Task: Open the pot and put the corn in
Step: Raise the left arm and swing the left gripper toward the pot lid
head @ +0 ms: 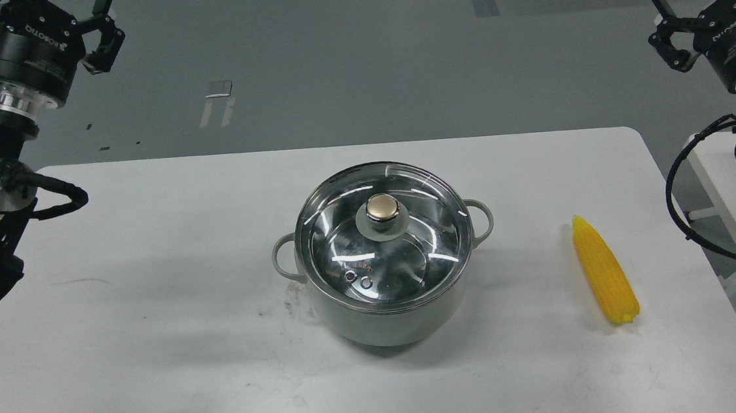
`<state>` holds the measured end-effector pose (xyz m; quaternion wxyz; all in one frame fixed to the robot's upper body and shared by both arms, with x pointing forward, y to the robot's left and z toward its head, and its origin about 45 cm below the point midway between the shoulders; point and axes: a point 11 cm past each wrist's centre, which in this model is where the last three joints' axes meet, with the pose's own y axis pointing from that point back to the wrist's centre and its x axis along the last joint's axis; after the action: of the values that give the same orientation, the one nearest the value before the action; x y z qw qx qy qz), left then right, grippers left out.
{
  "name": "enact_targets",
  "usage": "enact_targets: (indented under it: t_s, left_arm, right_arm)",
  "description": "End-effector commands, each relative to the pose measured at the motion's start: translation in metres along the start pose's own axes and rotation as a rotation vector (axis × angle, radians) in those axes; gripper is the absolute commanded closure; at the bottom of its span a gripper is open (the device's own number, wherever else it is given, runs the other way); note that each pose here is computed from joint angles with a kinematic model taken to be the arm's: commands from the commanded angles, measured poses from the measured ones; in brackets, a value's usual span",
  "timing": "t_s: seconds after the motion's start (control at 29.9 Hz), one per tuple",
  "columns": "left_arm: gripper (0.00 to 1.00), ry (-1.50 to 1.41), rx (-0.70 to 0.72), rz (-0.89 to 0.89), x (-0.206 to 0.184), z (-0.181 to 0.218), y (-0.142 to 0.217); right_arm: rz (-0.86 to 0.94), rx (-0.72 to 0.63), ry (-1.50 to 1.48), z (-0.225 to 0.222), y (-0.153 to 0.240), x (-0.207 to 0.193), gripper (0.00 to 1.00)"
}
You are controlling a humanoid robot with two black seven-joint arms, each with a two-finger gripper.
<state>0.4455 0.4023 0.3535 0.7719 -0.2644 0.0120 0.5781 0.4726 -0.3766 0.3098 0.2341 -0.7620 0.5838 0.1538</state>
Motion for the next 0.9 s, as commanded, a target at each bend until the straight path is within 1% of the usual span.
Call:
enact_targets:
  t_s: [0.0, 0.3, 0.5, 0.6, 0.7, 0.74, 0.77, 0.8, 0.87]
  left_arm:
    - [0.02, -0.009, -0.006, -0.001, 0.0, 0.004, -0.001]
    - [0.02, -0.04, 0.0, 0.021, 0.001, 0.005, -0.006]
    - [0.02, -0.028, 0.016, -0.035, -0.008, 0.003, -0.006]
    - [0.02, -0.088, 0.038, -0.077, -0.016, 0.001, -0.008]
    - [0.03, -0.29, 0.092, -0.218, -0.044, 0.001, -0.014]
    - [0.04, -0.402, 0.108, -0.287, -0.058, 0.004, -0.015]
    - [0.04, -0.403, 0.108, -0.287, -0.058, 0.004, -0.015]
    - [0.07, -0.516, 0.114, -0.353, -0.073, 0.008, -0.016]
    - [0.08, -0.661, 0.096, -0.458, -0.104, 0.009, -0.017]
  right_arm:
    - [0.008, -0.004, -0.008, 0.002, -0.002, 0.002, 0.0]
    - [-0.004, 0.003, 0.0, -0.005, -0.005, -0.002, 0.0]
    - [-0.017, 0.011, -0.002, -0.008, -0.006, -0.007, 0.0]
    - [-0.013, 0.01, -0.005, -0.007, -0.006, -0.005, 0.0]
    - [-0.012, 0.013, -0.005, -0.008, -0.005, -0.005, 0.0]
    - [-0.01, 0.017, -0.014, -0.009, -0.004, -0.003, 0.0]
    - [-0.01, 0.017, -0.014, -0.009, -0.004, -0.003, 0.0]
    - [-0.009, 0.025, -0.026, -0.011, -0.003, -0.002, 0.0]
    - [-0.008, 0.03, -0.038, -0.012, -0.002, -0.001, 0.0]
